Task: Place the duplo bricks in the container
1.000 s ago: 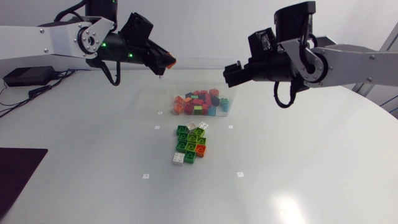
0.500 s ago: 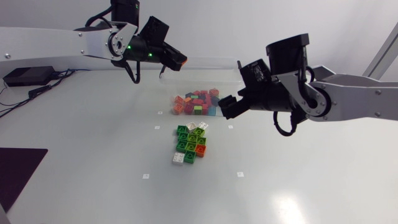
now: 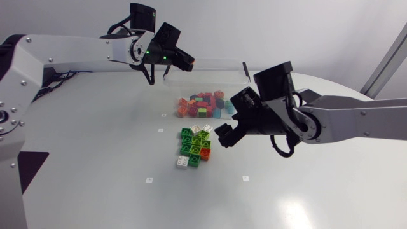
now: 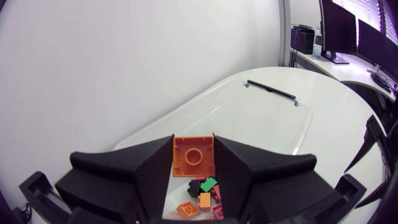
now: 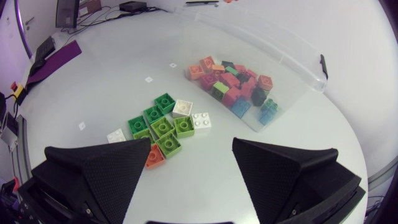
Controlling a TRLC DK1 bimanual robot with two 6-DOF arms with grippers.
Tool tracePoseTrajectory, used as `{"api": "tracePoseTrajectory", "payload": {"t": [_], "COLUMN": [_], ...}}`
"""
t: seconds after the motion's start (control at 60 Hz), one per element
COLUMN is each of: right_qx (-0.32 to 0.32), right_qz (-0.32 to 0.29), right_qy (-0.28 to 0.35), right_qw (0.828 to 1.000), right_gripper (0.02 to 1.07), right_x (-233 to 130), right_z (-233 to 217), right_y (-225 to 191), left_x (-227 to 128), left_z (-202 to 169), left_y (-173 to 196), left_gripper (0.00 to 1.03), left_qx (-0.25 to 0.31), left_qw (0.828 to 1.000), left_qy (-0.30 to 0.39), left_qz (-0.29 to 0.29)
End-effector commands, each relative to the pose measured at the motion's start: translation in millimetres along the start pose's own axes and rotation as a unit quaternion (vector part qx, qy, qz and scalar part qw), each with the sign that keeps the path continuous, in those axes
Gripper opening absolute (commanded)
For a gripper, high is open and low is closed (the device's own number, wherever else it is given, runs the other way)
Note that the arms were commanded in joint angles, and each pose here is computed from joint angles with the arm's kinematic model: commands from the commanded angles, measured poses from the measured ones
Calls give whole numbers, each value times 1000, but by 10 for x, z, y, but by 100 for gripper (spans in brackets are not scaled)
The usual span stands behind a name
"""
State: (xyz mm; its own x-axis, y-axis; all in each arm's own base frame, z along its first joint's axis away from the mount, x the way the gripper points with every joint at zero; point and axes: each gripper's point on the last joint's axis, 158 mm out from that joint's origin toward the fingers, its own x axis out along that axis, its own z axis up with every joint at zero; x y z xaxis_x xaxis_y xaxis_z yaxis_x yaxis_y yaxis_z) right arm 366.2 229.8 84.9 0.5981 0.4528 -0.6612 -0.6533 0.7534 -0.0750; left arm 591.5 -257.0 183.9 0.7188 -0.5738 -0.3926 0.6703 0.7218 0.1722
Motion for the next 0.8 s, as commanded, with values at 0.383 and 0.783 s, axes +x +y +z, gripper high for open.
{"api": "tracePoseTrajectory", "payload": {"t": [0.383,0.783], "right_qx": [-80,-105], "right_qz": [78,155], "right_qy": [76,109], "right_qw": [991,976], "right_gripper": [102,102], "right_x": [235,498], "right_z": [-542,-991], "right_y": [345,556], "left_x": [-253,-907], "left_z": [3,-703], "left_y": [0,-504], "left_gripper": [94,94], "left_qx": [-8,68], "left_qw": [1000,994], "left_qy": [12,69], "left_qz": [13,-41]}}
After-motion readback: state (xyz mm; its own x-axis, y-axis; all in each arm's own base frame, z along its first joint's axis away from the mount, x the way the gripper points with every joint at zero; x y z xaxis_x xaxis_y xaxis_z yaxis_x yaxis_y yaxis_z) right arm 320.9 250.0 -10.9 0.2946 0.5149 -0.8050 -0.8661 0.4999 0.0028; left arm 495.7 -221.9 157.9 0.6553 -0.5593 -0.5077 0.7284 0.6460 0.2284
